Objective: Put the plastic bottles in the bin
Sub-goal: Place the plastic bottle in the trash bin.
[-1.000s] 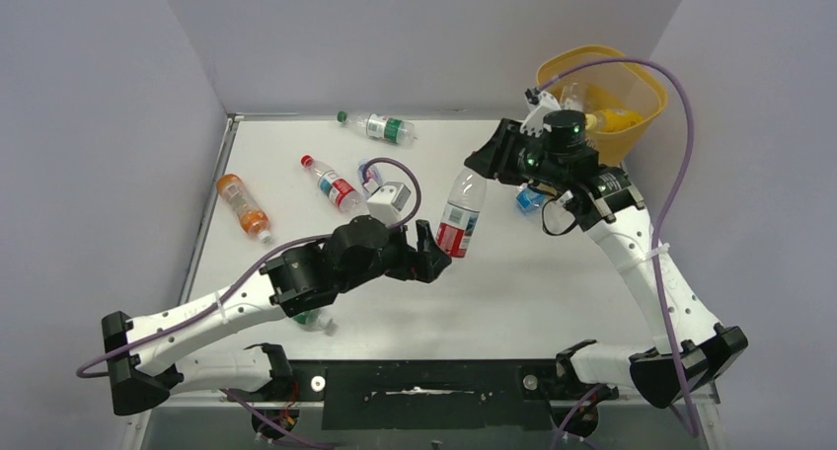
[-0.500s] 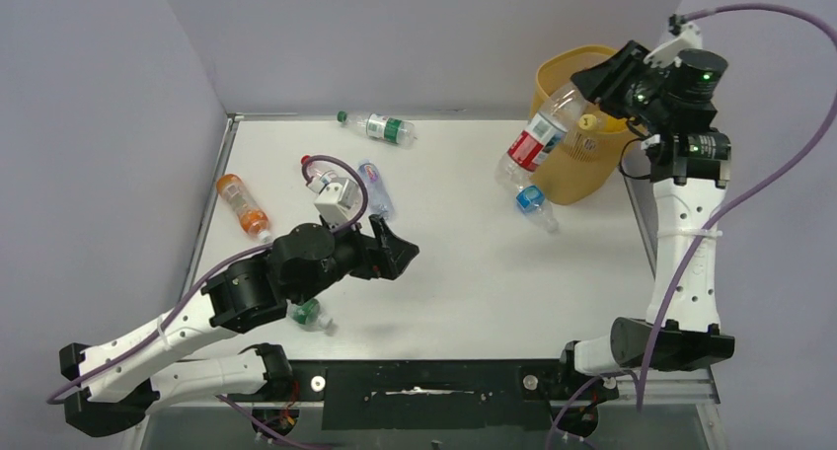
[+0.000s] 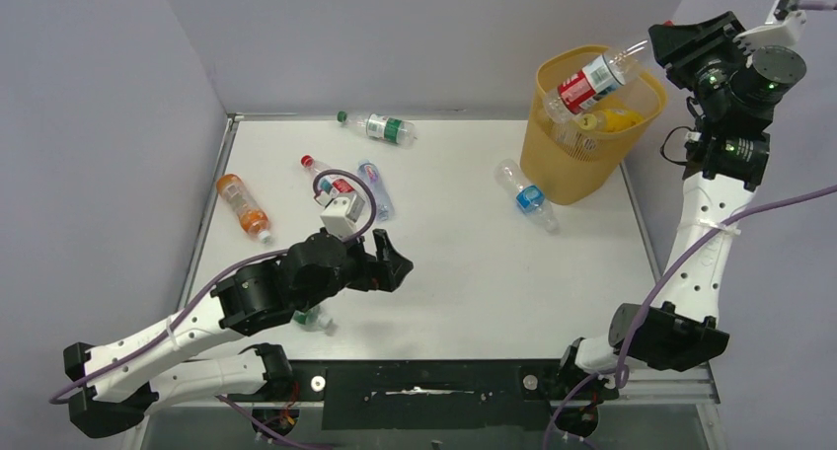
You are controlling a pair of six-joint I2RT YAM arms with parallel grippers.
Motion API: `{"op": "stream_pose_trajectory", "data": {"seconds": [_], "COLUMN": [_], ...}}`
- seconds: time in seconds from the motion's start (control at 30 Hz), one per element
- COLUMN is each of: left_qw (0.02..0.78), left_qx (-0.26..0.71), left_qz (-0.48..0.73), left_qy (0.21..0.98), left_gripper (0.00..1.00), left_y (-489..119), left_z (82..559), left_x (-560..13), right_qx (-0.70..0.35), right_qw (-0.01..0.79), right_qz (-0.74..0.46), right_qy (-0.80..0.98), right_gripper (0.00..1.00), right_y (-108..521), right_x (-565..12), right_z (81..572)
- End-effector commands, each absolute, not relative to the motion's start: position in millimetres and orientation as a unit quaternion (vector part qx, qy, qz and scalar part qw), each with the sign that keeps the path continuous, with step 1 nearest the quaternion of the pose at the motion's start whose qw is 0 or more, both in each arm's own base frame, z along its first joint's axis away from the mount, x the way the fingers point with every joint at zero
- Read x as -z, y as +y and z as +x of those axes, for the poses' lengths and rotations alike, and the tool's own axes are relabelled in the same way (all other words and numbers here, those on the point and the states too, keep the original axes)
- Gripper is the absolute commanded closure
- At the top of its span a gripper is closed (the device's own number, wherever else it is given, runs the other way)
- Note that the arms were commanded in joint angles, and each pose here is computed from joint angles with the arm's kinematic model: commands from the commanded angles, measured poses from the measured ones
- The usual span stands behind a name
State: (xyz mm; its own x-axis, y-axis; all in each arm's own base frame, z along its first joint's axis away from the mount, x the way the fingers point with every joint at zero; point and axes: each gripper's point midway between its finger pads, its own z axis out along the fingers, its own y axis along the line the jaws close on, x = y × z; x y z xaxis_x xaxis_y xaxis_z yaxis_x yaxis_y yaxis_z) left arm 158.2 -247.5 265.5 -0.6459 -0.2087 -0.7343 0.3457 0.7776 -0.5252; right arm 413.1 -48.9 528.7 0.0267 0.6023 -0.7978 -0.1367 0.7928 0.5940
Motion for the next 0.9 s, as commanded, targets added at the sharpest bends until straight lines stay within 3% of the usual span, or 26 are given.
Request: {"op": "stream_pose_trajectory", "data": {"seconds": [0.0,0.4,0.57,0.67,0.87], "left_qw": [0.422,0.418,0.417,0.414,0.412], "left_qx": [0.342,0.338,0.340,0.342,0.348], "left_qz": [0.031,0.030,0.027,0.029,0.020], "left_qy": [0.839,0.843,0.843,0.843,0.842], "left_gripper": [0.14,0.14,0.14,0.14,0.14], "left_y": [-247.7,-248.3,-251.5,-254.5,-257.4], "left_z": [159.1,159.3,160.8,160.6,161.3], "left_x": [-267.5,-268.9,-270.6,-270.9,-271.4], "right_qx": [-0.261,-0.241,-0.238,-0.246,-0.248], "right_qw": [0.752,0.768,0.748,0.740,0.720], "right_qz": [0.189,0.234,0.246,0.236,0.216], "right_qy": [0.575,0.546,0.569,0.580,0.611], "right_gripper": [0.89,0.88,0.80,0.67,0.52], "right_y": [-79.1,-129.6,-139.8,-138.7,-133.3], "right_x": [-561.6,-550.5,-531.9,-525.2,-507.3], "right_z": [416.2,455.4,476.7,486.1,509.7]}}
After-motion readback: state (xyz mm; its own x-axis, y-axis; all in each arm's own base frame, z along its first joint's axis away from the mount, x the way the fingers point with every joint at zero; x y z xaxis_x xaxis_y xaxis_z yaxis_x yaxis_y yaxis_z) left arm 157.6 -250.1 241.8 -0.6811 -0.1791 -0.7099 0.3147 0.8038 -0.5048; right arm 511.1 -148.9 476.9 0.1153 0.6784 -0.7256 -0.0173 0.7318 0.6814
